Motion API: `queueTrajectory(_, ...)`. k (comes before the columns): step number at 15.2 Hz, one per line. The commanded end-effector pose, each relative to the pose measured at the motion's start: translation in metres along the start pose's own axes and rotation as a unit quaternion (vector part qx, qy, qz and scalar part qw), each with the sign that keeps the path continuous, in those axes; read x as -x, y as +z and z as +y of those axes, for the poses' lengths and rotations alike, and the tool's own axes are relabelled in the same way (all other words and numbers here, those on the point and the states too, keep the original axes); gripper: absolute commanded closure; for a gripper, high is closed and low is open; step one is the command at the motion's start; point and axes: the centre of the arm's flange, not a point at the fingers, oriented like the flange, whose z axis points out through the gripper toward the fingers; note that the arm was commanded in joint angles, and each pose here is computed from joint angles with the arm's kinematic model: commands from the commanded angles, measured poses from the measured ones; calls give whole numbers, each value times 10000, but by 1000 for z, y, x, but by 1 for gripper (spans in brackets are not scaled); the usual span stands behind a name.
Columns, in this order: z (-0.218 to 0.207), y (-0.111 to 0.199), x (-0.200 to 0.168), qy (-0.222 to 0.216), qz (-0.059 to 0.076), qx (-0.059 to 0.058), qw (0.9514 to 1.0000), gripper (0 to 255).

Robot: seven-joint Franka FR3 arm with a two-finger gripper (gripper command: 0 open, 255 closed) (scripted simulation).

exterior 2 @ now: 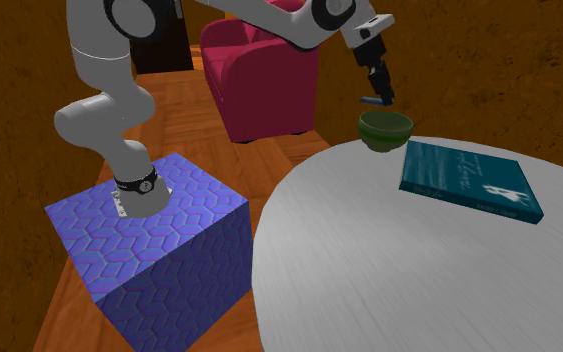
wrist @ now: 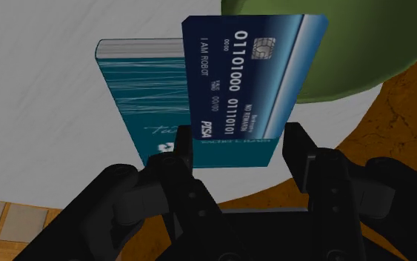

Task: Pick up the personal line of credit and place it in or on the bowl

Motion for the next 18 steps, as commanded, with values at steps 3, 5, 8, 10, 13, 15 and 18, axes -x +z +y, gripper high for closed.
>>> queueTrajectory(3, -51, 9, -22, 6, -1, 16, 10000, 255)
queueTrajectory(5, -81, 14, -35, 6, -1, 16, 10000, 255)
queueTrajectory(8, -81, 27, -26, 6, -1, 16, 10000, 255)
queueTrajectory(10, -81, 36, -20, 6, -1, 16, 10000, 255)
queueTrajectory(13, -81, 49, -12, 6, -1, 16, 10000, 255)
queueTrajectory(15, -81, 58, -6, 6, -1, 16, 10000, 255)
queueTrajectory(18, -81, 71, 3, 6, -1, 16, 10000, 255)
